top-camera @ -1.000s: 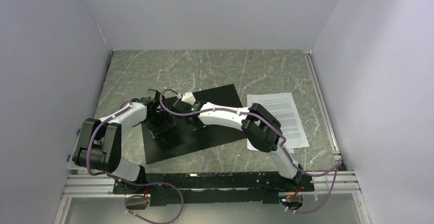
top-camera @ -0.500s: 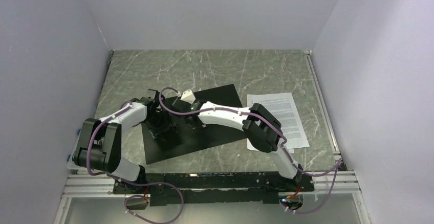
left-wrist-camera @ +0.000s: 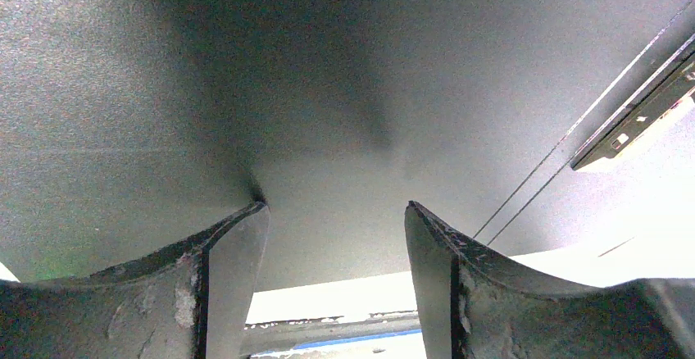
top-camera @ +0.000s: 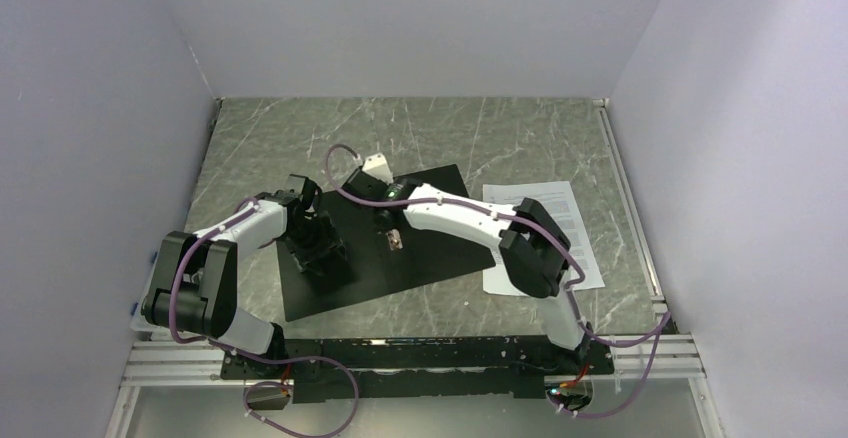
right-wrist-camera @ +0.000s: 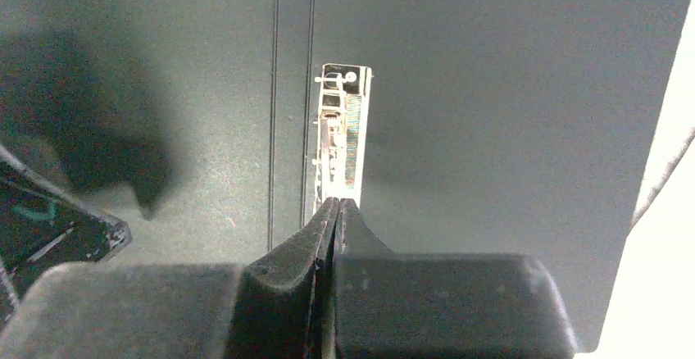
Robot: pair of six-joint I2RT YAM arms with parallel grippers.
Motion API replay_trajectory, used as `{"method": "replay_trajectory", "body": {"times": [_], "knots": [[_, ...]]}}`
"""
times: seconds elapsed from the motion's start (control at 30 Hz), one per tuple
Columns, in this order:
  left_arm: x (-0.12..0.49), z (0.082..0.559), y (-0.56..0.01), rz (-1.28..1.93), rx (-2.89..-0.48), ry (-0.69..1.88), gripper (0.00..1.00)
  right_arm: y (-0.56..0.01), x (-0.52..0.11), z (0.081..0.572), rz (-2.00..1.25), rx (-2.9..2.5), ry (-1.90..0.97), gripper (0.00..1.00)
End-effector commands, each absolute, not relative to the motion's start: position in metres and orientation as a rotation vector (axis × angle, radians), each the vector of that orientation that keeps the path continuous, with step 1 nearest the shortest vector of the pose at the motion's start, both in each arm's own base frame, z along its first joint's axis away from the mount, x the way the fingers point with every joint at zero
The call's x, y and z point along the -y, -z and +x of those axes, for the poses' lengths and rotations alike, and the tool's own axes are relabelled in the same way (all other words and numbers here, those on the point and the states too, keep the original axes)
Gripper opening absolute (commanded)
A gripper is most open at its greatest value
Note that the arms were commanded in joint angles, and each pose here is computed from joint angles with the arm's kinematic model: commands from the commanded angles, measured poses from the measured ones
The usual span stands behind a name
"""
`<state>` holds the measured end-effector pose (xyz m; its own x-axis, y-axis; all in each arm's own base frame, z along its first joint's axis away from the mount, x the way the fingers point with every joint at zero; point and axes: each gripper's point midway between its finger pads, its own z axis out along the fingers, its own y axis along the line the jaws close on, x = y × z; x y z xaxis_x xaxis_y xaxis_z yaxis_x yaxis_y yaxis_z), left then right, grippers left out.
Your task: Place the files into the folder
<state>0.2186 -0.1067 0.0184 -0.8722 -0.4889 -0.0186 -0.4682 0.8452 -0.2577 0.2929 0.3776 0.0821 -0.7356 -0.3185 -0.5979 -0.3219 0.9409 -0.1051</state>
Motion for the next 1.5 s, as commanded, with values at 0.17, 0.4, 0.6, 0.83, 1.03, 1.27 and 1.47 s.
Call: {"method": "replay_trajectory", "body": {"times": [0.17,0.4,0.6,0.83,1.03,1.27,1.47], "knots": [[0.085,0.206,0.003,-0.754,-2.963,0.186,0.70,-0.151,-0.356,0.298,-0.283,-2.381,-0.248,0.05],[0.086,0.207,0.003,-0.747,-2.960,0.200,0.70,-0.129,-0.345,0.285,-0.246,-2.450,-0.346,0.00],[0.089,0.208,0.002,-0.740,-2.961,0.219,0.70,-0.105,-0.356,0.271,-0.240,-2.530,-0.491,0.00],[0.090,0.208,0.002,-0.734,-2.962,0.230,0.70,-0.086,-0.376,0.267,-0.191,-2.589,-0.663,0.00],[0.091,0.208,0.003,-0.730,-2.966,0.241,0.70,-0.077,-0.387,0.270,-0.139,-2.619,-0.760,0.00],[0.092,0.209,0.003,-0.725,-2.968,0.249,0.70,-0.077,-0.394,0.285,-0.091,-2.622,-0.828,0.00],[0.093,0.209,0.004,-0.724,-2.973,0.254,0.70,-0.082,-0.397,0.304,-0.043,-2.605,-0.865,0.00]]}}
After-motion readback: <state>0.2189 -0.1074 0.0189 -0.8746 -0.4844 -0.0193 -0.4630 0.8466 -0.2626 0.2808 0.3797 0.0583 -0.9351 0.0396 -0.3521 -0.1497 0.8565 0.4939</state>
